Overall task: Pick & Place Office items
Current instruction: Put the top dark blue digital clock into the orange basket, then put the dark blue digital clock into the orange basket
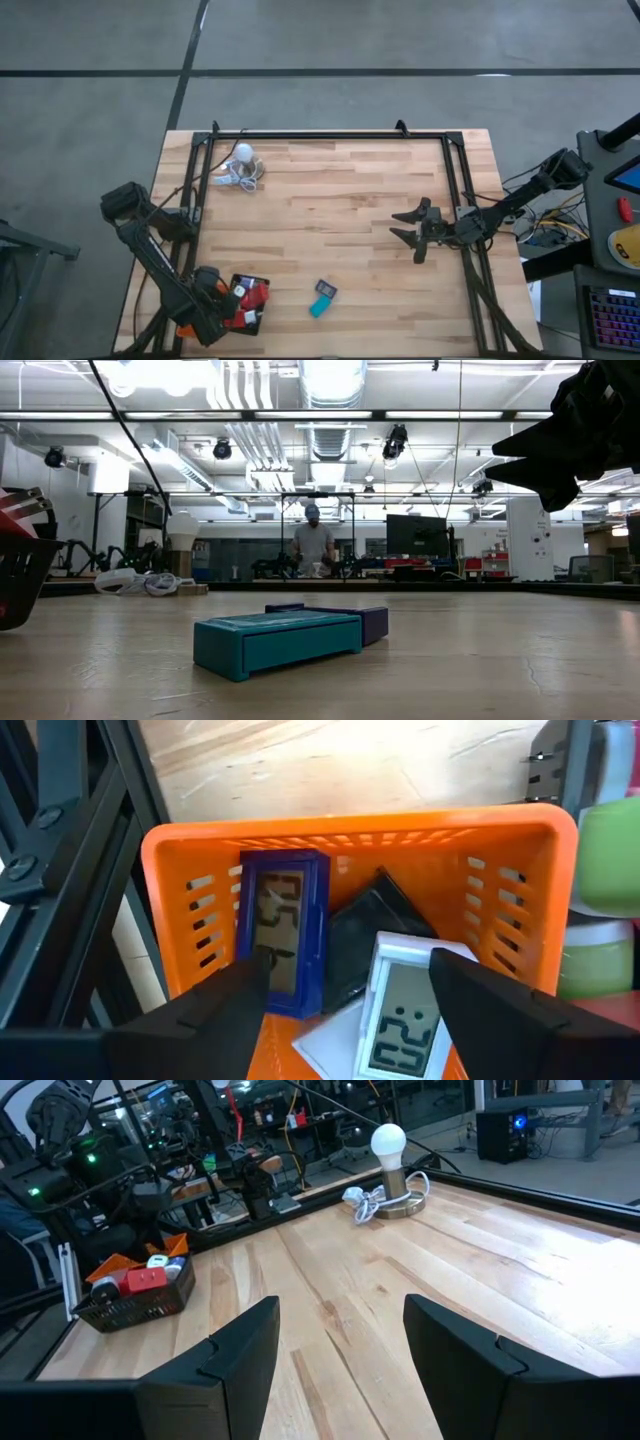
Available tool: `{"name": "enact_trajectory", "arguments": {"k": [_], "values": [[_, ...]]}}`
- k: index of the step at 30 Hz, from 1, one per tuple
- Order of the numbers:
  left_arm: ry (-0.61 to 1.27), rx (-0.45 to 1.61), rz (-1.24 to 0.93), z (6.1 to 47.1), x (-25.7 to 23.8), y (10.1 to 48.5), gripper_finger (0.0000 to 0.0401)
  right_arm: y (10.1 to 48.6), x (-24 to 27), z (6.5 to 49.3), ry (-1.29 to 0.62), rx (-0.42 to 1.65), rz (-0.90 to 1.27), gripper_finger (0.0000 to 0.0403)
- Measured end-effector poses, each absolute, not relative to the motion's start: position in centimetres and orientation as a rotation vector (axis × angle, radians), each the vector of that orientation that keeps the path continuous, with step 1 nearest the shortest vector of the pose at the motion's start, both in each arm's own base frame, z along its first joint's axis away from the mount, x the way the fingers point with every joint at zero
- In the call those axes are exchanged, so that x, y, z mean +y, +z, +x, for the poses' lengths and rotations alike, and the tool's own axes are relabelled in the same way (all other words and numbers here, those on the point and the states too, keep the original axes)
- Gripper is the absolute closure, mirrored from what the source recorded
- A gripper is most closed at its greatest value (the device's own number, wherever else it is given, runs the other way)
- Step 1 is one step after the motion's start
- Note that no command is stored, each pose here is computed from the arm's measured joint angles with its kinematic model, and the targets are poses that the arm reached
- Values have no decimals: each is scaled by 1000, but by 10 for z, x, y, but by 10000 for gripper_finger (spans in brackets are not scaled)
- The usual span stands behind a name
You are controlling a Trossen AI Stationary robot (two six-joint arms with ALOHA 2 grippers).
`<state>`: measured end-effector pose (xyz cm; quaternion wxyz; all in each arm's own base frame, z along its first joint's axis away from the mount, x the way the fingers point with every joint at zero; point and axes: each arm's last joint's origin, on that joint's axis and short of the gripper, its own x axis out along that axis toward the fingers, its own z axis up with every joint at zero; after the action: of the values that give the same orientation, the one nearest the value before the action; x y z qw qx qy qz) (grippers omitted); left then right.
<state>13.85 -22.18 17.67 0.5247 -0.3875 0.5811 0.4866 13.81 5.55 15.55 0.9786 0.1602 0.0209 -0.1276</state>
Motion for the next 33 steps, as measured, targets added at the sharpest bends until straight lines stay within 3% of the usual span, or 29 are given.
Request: {"name": "enact_trajectory", "arguments": {"k": [9, 15, 25, 33], "values": [[1158, 1412, -959, 135, -218, 202, 120, 155, 56, 138, -257, 42, 323, 193], [1118, 1205, -889, 140, -212, 233, 120, 155, 55, 138, -257, 42, 323, 193], [883, 832, -583, 175, -190, 246, 120, 155, 56, 138, -257, 42, 323, 193], [630, 668, -281, 232, -175, 241, 120, 155, 55, 138, -257, 42, 323, 193]]}}
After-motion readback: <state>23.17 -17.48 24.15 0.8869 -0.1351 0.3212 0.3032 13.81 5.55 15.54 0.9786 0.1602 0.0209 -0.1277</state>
